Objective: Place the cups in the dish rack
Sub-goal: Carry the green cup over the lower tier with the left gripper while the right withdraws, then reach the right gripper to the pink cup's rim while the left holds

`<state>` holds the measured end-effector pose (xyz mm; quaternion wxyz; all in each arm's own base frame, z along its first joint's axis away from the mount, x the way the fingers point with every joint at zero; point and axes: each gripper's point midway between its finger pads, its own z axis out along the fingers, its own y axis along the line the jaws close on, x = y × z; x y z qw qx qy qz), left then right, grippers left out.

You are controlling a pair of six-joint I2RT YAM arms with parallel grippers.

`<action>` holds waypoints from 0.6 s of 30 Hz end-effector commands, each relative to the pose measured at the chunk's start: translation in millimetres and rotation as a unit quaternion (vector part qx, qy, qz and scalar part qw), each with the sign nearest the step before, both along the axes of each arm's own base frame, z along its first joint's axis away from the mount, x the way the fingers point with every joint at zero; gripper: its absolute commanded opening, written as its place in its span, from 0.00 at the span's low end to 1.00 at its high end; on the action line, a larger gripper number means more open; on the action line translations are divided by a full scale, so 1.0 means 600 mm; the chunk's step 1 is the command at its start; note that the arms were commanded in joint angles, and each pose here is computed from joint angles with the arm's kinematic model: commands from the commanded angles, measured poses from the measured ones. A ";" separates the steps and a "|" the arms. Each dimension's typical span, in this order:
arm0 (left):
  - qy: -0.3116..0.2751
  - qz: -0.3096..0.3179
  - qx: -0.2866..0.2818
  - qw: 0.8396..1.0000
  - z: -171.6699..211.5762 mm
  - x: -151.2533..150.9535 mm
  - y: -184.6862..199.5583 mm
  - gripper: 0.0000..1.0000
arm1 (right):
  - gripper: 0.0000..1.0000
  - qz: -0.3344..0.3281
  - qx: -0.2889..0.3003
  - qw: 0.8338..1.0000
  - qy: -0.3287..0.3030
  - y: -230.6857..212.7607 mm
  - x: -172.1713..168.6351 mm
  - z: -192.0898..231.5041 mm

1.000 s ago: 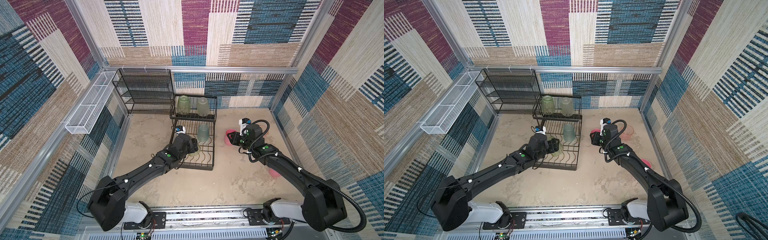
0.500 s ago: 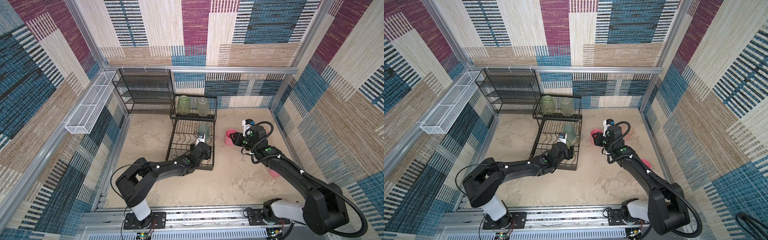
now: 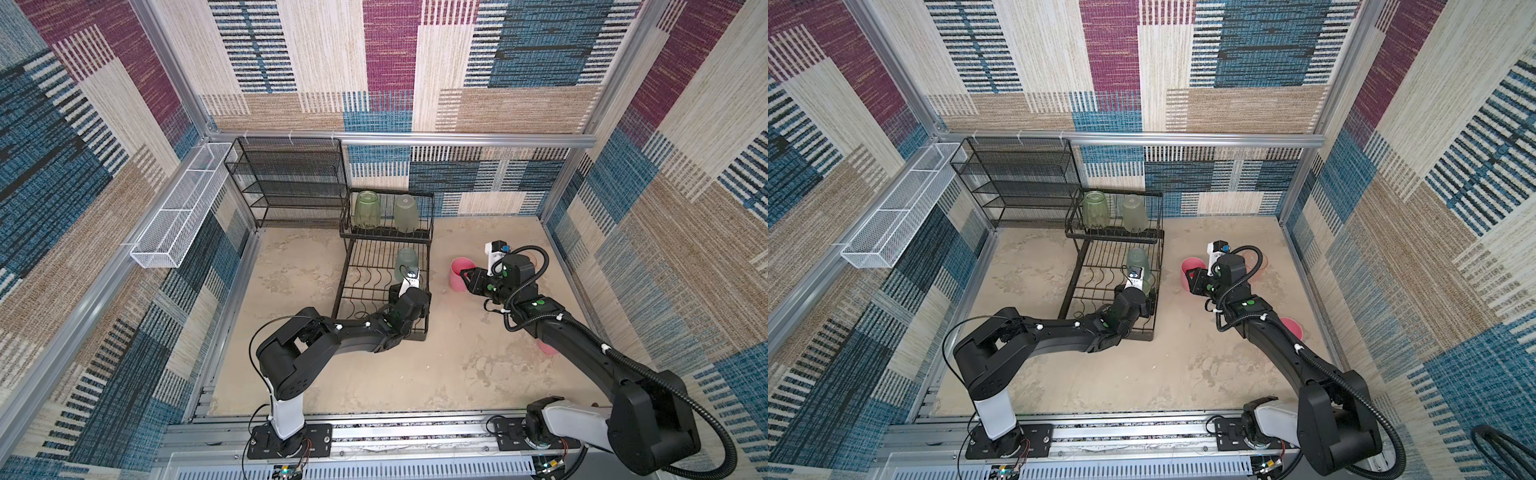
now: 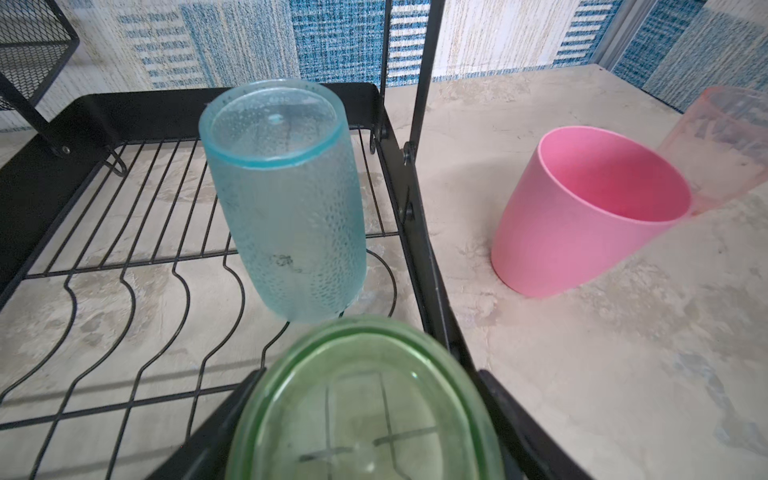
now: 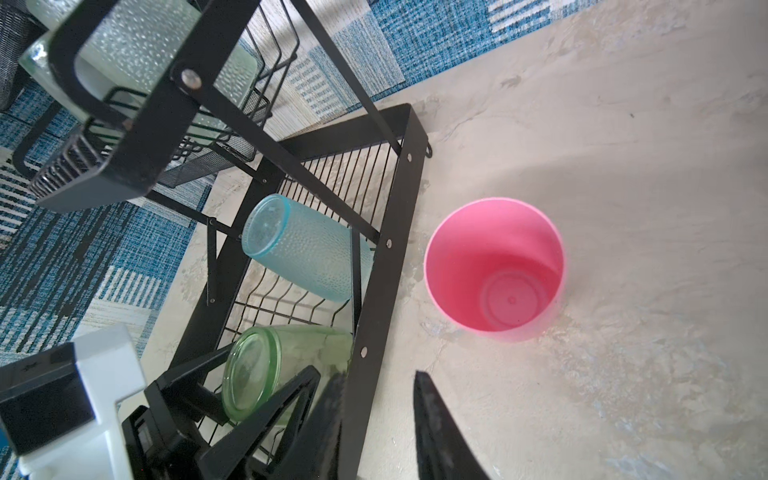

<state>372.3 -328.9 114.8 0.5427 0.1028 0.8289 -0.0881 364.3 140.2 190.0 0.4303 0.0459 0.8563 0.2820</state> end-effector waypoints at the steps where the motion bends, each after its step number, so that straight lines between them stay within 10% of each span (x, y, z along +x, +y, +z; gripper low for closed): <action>1: -0.028 0.007 0.013 0.999 0.015 0.010 -0.002 0.67 | 0.32 0.008 0.000 1.000 -0.019 0.002 0.003 0.011; 18: -0.034 0.018 0.043 0.998 0.001 0.020 -0.005 0.70 | 0.32 0.005 -0.048 0.999 0.003 -0.003 0.033 -0.010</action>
